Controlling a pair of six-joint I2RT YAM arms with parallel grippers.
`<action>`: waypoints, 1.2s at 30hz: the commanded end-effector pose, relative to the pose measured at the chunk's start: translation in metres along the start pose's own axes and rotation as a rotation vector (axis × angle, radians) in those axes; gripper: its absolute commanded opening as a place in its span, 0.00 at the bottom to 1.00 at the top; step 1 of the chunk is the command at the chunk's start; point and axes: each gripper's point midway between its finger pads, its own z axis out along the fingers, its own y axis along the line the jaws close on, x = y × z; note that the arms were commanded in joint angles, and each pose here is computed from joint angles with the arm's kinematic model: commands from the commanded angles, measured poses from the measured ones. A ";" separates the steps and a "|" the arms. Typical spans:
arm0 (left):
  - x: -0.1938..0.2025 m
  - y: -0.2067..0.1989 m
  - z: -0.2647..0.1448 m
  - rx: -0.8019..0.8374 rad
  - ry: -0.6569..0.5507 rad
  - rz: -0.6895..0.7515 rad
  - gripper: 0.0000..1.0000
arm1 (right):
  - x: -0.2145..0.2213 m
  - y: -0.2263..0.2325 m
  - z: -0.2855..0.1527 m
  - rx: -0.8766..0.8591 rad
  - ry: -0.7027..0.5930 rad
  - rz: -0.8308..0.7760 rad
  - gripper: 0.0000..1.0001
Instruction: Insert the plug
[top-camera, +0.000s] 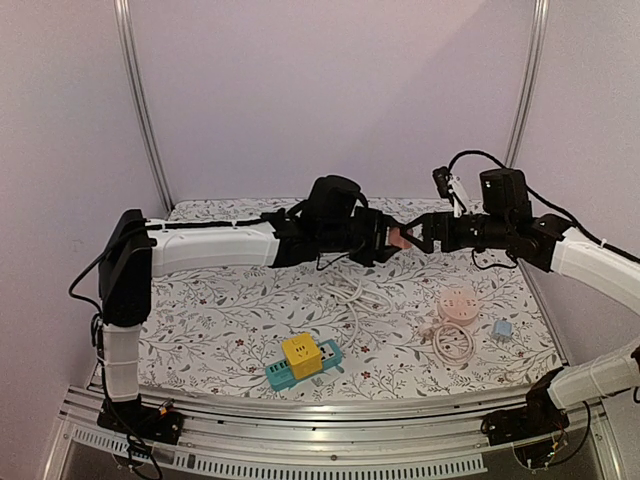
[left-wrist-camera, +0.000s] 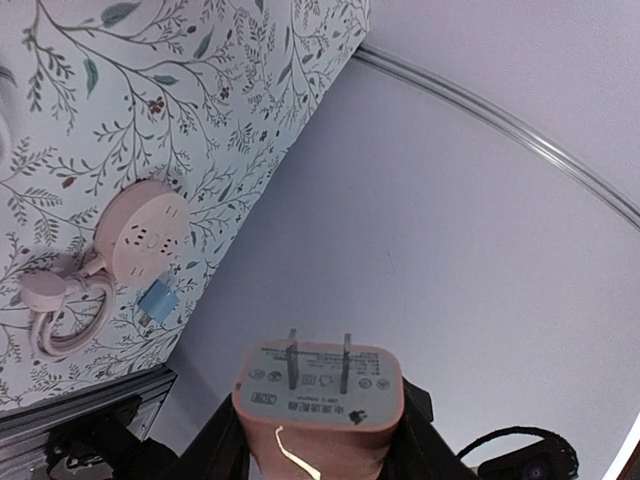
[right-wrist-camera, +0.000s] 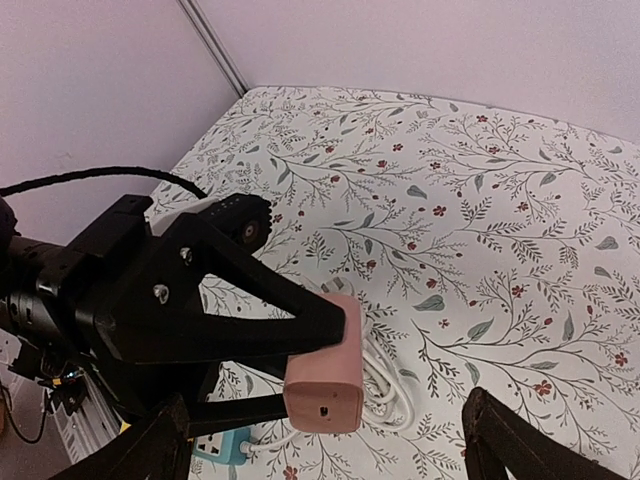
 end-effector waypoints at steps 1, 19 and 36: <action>0.017 -0.018 -0.007 0.039 0.014 -0.074 0.00 | -0.003 0.000 0.007 0.045 -0.003 0.006 0.92; 0.022 -0.029 -0.006 0.081 0.019 -0.077 0.00 | 0.003 -0.009 0.024 0.070 -0.003 0.008 0.79; 0.030 -0.025 -0.005 0.071 0.032 -0.075 0.00 | 0.005 -0.009 0.030 0.056 -0.003 -0.002 0.60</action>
